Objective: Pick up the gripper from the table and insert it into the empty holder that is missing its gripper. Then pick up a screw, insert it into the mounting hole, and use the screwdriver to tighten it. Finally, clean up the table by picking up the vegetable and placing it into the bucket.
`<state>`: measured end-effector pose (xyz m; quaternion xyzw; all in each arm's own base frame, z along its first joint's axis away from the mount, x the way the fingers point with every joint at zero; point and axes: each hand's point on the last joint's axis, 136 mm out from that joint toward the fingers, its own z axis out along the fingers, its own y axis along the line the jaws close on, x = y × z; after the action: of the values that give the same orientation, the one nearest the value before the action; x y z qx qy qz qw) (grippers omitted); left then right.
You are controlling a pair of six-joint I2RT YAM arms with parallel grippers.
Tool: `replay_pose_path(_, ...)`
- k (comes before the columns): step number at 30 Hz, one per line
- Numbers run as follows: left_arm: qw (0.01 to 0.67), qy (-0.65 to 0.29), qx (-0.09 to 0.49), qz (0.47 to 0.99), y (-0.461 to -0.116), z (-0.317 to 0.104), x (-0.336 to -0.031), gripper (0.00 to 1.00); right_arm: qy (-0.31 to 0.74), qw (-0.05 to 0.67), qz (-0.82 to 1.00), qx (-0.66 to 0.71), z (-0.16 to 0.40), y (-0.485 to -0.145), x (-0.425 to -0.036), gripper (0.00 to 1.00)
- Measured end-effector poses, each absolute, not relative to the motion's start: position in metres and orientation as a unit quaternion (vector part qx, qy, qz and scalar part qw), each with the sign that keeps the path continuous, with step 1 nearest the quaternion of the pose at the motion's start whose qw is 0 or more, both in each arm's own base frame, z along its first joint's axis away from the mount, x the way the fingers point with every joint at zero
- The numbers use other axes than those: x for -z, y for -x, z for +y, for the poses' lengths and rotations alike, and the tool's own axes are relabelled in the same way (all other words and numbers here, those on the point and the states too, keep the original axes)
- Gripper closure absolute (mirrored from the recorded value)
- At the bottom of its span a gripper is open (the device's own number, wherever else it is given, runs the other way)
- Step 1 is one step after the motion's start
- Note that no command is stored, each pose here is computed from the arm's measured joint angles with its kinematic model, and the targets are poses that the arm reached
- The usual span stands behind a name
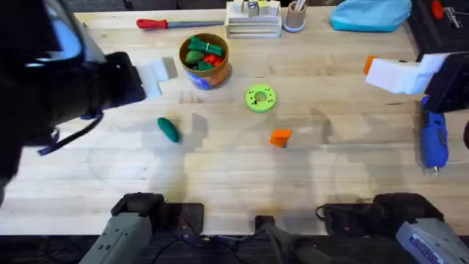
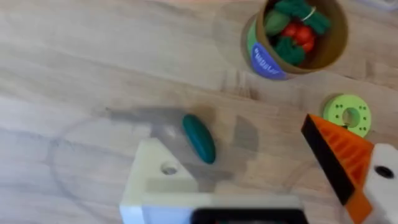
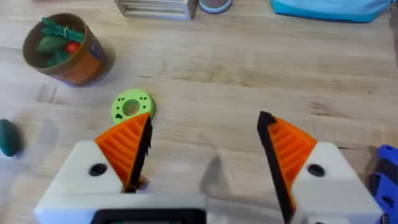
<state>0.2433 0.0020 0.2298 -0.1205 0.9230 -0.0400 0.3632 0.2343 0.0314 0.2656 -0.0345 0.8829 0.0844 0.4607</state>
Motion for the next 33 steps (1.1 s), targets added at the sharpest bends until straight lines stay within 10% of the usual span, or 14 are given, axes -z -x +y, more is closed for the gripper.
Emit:
replay_pose_path(15,0.049,0.317,-0.001,0.947,-0.237,0.005,-0.067,0.009,0.036,0.461,0.883,-0.084,0.032,-0.234,-0.266,0.010)
replay_pose_path(27,0.016,0.333,-0.012,0.943,-0.235,0.005,-0.047,0.141,0.044,0.462,0.882,-0.080,0.032,-0.234,-0.266,0.010)
replay_pose_path(33,0.002,0.336,-0.016,0.942,-0.227,0.005,-0.049,0.922,0.048,0.462,0.882,-0.078,0.032,-0.234,-0.266,0.010)
